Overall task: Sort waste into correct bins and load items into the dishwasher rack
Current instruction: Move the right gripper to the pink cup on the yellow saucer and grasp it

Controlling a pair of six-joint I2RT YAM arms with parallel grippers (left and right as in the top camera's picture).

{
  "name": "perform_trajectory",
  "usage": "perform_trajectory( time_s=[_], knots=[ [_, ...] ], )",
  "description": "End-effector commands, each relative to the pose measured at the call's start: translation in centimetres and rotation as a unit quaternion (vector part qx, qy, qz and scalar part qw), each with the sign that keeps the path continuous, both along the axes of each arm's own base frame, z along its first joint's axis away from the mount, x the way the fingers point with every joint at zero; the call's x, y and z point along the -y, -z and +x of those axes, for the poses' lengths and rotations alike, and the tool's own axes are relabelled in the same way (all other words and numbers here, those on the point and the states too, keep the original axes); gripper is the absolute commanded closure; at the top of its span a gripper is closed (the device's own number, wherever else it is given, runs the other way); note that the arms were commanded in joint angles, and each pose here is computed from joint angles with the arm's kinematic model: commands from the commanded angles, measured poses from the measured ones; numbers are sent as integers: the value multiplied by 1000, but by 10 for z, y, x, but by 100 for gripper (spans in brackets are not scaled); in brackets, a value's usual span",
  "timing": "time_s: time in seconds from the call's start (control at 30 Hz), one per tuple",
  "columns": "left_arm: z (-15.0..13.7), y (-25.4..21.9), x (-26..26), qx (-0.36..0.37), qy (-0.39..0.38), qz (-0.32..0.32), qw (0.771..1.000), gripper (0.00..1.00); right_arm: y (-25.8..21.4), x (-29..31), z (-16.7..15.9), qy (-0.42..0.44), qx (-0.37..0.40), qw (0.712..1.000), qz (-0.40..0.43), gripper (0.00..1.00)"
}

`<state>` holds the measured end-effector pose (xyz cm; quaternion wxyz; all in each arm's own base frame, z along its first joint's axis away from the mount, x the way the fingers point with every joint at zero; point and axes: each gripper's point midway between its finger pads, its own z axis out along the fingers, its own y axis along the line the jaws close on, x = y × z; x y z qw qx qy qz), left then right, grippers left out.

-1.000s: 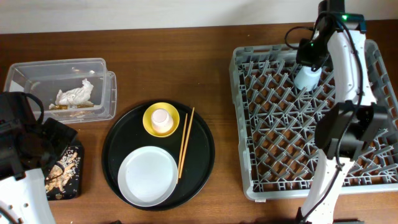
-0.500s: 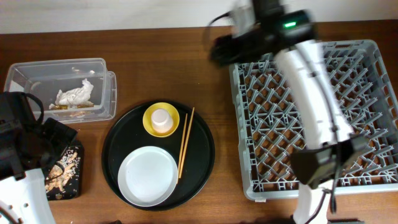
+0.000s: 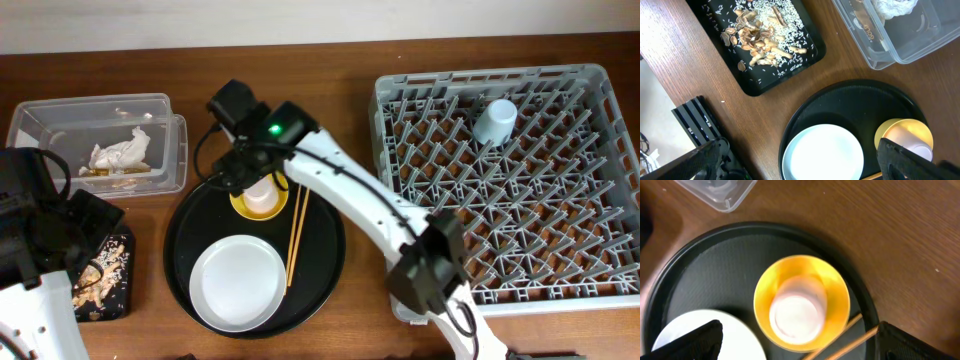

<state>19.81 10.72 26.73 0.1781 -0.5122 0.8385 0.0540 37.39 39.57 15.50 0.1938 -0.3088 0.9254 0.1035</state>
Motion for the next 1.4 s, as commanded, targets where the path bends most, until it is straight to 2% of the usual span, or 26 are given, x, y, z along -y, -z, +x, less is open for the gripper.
perform_trajectory(
  time_s=[0.0, 0.17, 0.27, 0.33, 0.37, 0.87, 1.03, 1.1, 1.37],
  knots=[
    [-1, -1, -2, -1, -1, 3, 1000, 1, 25, -1, 8, 32, 2, 999, -22, 2],
    [-1, -1, -2, -1, -1, 3, 1000, 1, 60, -3, 6, 41, -25, 998, -40, 1],
    [-1, -1, -2, -1, -1, 3, 1000, 1, 75, -6, 0, 44, -37, 997, -50, 7],
    [-1, -1, -2, -1, -1, 3, 1000, 1, 79, -8, -6, 40, -42, 997, -55, 20],
    [-1, -1, -2, -1, -1, 3, 1000, 1, 79, -9, -8, 38, -43, 997, -57, 23],
    [-1, -1, -2, -1, -1, 3, 1000, 1, 104, -1, -27, 29, -67, 993, -90, 25],
    [-1, -1, -2, -1, -1, 3, 1000, 1, 87, -5, -22, 30, -57, 995, -79, 31],
    [-1, -1, -2, -1, -1, 3, 1000, 1, 73, -7, -19, 31, -48, 996, -71, 41],
    [-1, -1, -2, -1, -1, 3, 1000, 1, -10, 10, 7, 63, 14, 997, -45, 41]
  ],
)
